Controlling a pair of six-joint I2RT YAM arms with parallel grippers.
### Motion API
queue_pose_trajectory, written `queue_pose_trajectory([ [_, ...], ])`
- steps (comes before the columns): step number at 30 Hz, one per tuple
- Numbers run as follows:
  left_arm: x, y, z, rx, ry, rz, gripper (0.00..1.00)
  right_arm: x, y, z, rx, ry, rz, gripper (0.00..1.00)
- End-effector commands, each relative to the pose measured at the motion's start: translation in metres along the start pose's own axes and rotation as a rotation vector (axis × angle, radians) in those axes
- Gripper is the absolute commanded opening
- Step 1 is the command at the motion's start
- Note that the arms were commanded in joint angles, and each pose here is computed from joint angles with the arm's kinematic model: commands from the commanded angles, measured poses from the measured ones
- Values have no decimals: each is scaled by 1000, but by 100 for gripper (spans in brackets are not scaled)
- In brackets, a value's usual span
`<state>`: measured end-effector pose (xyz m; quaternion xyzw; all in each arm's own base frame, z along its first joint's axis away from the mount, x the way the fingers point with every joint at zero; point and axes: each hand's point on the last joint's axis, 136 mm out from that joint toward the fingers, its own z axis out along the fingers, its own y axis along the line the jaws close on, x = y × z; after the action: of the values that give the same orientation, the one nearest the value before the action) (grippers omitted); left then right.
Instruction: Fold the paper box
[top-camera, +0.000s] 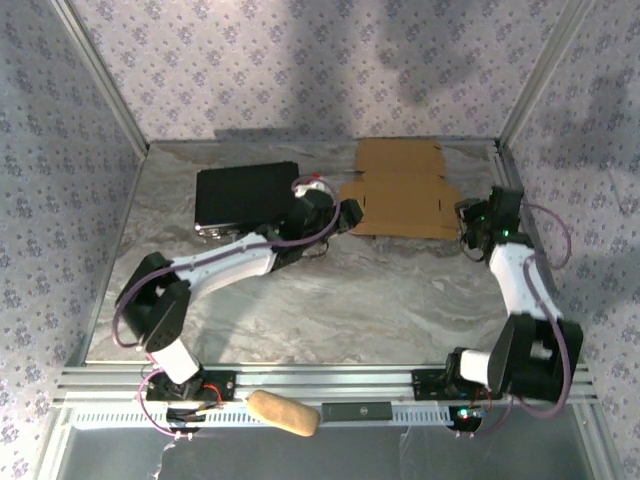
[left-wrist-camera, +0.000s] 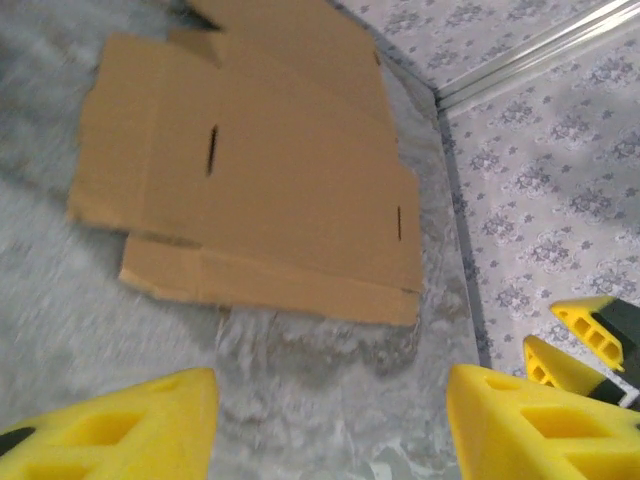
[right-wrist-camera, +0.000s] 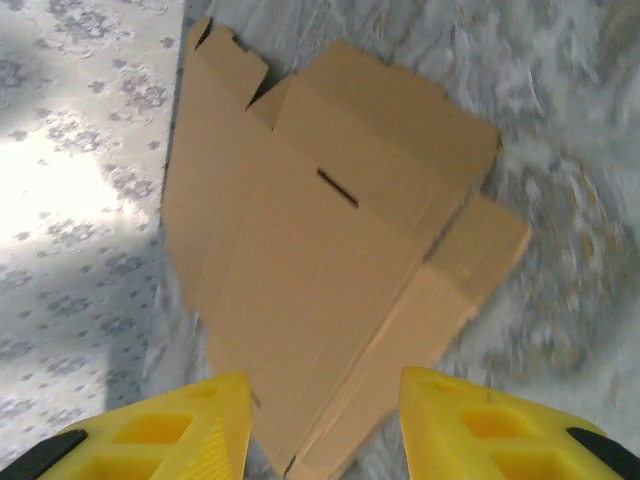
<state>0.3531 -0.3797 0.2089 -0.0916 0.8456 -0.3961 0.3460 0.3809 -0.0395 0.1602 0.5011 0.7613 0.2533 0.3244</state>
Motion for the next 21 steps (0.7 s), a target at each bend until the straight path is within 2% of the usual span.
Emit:
queue_pose_trajectory([
  [1,4,14,36,-53,103,149,55,19,-5,37,47,187,-142,47],
  [3,10,19,65,-63,149,177,53,30,-5,61,50,267,-144,48],
  [6,20,19,105,-71,219,224,53,39,-9,77,67,309,-159,48],
  [12,42,12,162,-82,295,329,57,41,-12,51,52,264,-161,48],
  [15,55,18,173,-196,315,417,57,39,-17,30,66,227,-168,50],
  [18,81,55,180,-337,406,410,56,38,-21,14,77,204,-173,51],
  [21,108,78,177,-392,454,413,54,39,-23,1,83,195,-178,54],
])
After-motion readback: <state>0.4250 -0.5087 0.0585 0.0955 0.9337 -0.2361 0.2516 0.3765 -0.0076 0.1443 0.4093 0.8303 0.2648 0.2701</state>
